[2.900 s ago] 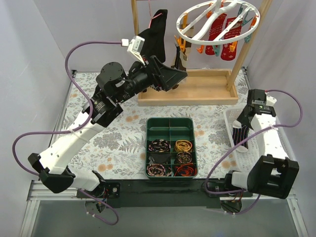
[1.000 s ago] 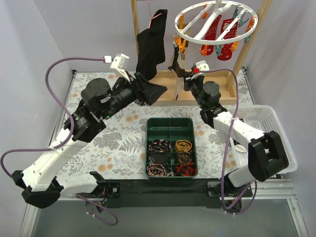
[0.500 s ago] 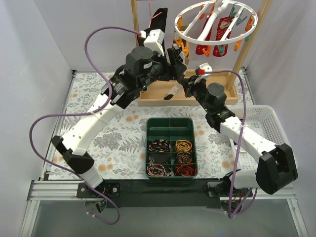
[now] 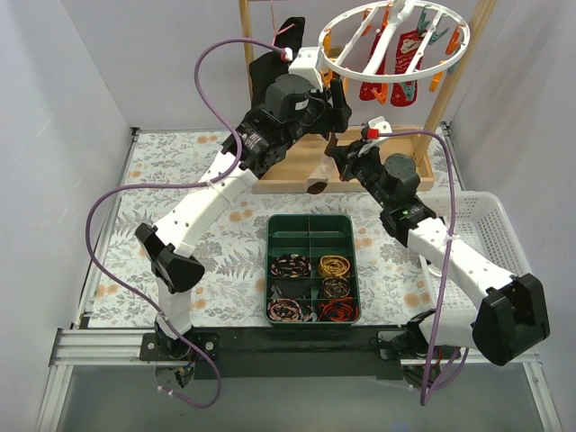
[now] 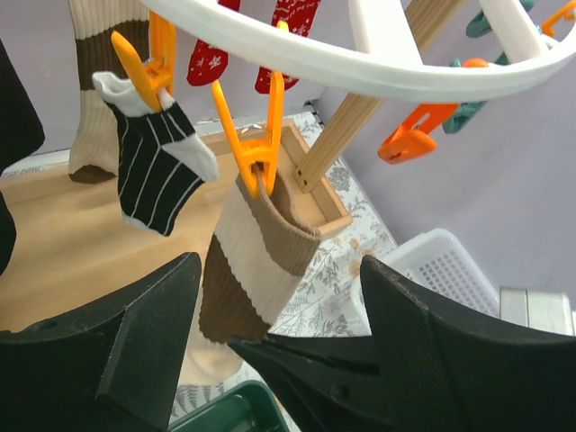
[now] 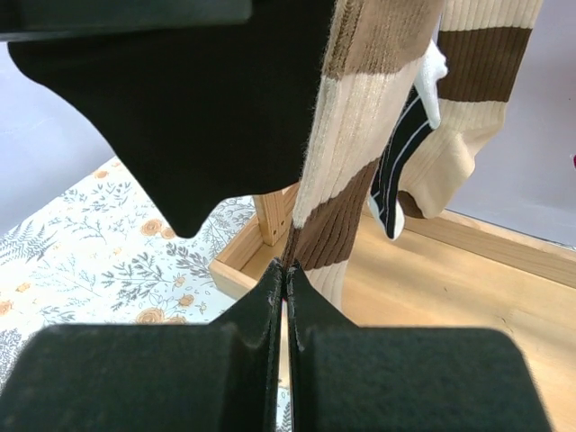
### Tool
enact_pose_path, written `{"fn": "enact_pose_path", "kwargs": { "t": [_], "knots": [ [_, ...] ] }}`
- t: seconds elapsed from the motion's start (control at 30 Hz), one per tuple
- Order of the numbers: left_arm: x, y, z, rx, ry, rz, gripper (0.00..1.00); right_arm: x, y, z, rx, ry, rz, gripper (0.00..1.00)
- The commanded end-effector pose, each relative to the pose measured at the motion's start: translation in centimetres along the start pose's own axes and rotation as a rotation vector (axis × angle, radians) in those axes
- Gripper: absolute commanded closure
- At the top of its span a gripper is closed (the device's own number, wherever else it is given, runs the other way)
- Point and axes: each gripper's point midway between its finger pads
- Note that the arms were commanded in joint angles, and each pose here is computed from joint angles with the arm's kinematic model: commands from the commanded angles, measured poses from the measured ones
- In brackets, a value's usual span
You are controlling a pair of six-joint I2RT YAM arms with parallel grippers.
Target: Remove the socks clipped to the hanger
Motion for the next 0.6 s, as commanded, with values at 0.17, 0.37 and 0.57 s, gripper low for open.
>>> {"fn": "enact_pose_path", "kwargs": {
  "t": [0.17, 0.37, 0.57],
  "knots": [
    [4.1, 0.1, -0.8, -0.055, -0.094, 0.057, 0.37, 1.8, 0.5, 1.2, 0.017, -0.049, 0.003, 0.99],
    [4.6, -1.4, -1.4, -0.138, -0.121, 0.077, 0.4, 1.8, 0.6, 1.2, 0.025, -0.048, -0.003, 0.99],
    [4.0, -1.8, -2.6, -0.165, -0.116, 0.101, 0.4, 1.8, 0.9, 1.3, 0.036, -0.046, -0.007, 0.99]
  ]
}}
Point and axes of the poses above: each gripper's point midway between its finger pads, its own z axis back along the fingers, its own y axis along the line the jaws close on, x = y × z, and after that the axes turned 11 degrees about z, right-handed
